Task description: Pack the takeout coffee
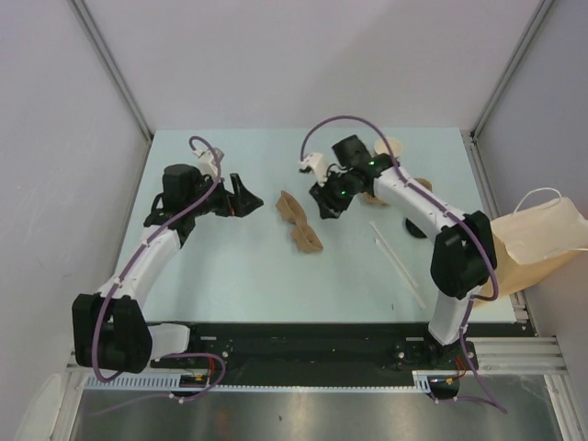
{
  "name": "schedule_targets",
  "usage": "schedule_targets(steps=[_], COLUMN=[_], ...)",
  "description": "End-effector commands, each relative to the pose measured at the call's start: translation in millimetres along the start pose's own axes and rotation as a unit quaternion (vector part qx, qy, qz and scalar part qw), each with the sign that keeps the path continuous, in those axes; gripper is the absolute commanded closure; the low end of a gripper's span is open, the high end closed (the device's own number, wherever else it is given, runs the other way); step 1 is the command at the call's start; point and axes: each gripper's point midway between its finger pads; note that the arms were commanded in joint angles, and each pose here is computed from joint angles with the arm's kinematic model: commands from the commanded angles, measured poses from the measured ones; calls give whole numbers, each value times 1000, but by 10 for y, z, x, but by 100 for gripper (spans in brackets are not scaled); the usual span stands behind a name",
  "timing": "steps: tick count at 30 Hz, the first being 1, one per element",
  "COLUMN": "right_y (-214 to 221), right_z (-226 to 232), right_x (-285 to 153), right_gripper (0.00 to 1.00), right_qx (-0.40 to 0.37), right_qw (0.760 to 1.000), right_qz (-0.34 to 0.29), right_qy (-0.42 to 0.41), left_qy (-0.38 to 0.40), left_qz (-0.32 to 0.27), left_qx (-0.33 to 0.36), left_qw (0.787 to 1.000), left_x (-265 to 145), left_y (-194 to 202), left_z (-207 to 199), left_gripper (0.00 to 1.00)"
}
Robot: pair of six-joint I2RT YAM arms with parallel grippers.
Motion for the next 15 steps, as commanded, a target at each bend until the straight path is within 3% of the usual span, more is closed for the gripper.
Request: schedule_targets(steps=[1, 8, 15], right_y=[-14, 5, -171], right_z=[383, 1076, 1437], right_x=[420, 738, 628], right_gripper=[57, 61, 61], right_qx=[14, -7, 18], right_qw=[999, 994, 986], right_qz=[17, 44, 34], right_qy=[-38, -103, -165], left_qy=[-6, -20, -18], left_qz=[-22, -24, -15], left_qx=[-14, -62, -87], left_qw=[1000, 998, 996], left_x=[-226, -368, -314], left_y=[-61, 79, 241], left_z=[85, 288, 324], left_gripper=[1, 2, 3])
Point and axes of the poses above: each gripper's point midway between its finger pads, its own x axis out along the fingers, its own z axis along the line the jaws close on, y = z × x, and after that the axes turned 12 degrees about x, right-handed
